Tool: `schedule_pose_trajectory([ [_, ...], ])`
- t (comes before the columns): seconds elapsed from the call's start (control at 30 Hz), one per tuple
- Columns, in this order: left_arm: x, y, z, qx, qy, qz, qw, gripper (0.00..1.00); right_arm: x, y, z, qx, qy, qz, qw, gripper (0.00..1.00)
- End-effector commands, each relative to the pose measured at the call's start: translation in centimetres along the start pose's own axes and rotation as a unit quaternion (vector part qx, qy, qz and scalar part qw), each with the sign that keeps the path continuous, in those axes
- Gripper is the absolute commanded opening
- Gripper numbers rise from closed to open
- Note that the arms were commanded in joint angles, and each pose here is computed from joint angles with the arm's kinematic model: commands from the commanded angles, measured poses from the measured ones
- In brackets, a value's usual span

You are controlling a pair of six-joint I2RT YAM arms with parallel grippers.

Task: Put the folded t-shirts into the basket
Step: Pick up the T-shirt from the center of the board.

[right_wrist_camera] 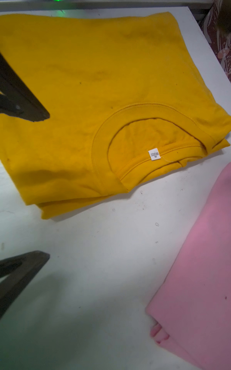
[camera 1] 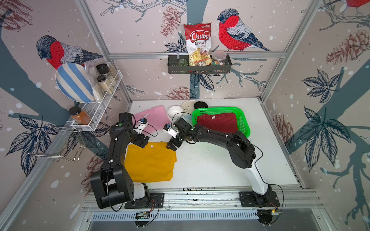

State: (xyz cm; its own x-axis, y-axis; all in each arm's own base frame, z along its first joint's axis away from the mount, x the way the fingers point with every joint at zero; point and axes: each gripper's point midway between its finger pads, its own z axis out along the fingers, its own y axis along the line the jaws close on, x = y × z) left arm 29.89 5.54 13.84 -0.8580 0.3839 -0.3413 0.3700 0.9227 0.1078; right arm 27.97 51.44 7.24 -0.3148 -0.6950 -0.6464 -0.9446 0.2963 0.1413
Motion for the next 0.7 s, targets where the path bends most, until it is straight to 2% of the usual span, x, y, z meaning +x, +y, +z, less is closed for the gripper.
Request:
schedule_pose_trajectory([
  [0.0,-0.1,1.5,0.2,-0.018,0.001,-0.042,0.999,0.96,0.3,-0.1,1.1,-0.024,0.005,0.033,0.999,1.00],
  [0.2,-0.6,1.8,1.0,0.010,-0.008,-0.076,0.997,0.96,3.0,0.0,3.2,-0.061,0.046,0.053,0.996,0.94],
  [0.27,-0.8,1.3,1.2,0.028,-0.014,-0.079,0.996,0.96,3.9,0.1,3.6,-0.068,0.064,0.053,0.994,0.88],
  [0.43,-1.3,1.0,1.3,0.070,-0.026,-0.086,0.994,0.96,5.5,0.3,4.1,-0.079,0.085,0.051,0.992,0.68],
  [0.47,-1.2,1.0,1.4,0.078,-0.026,-0.088,0.993,0.96,5.8,0.5,4.1,-0.085,0.088,0.051,0.991,0.61],
  [0.67,-0.7,1.4,1.6,0.089,-0.023,-0.094,0.991,0.95,6.3,0.8,3.9,-0.109,0.092,0.045,0.989,0.33],
])
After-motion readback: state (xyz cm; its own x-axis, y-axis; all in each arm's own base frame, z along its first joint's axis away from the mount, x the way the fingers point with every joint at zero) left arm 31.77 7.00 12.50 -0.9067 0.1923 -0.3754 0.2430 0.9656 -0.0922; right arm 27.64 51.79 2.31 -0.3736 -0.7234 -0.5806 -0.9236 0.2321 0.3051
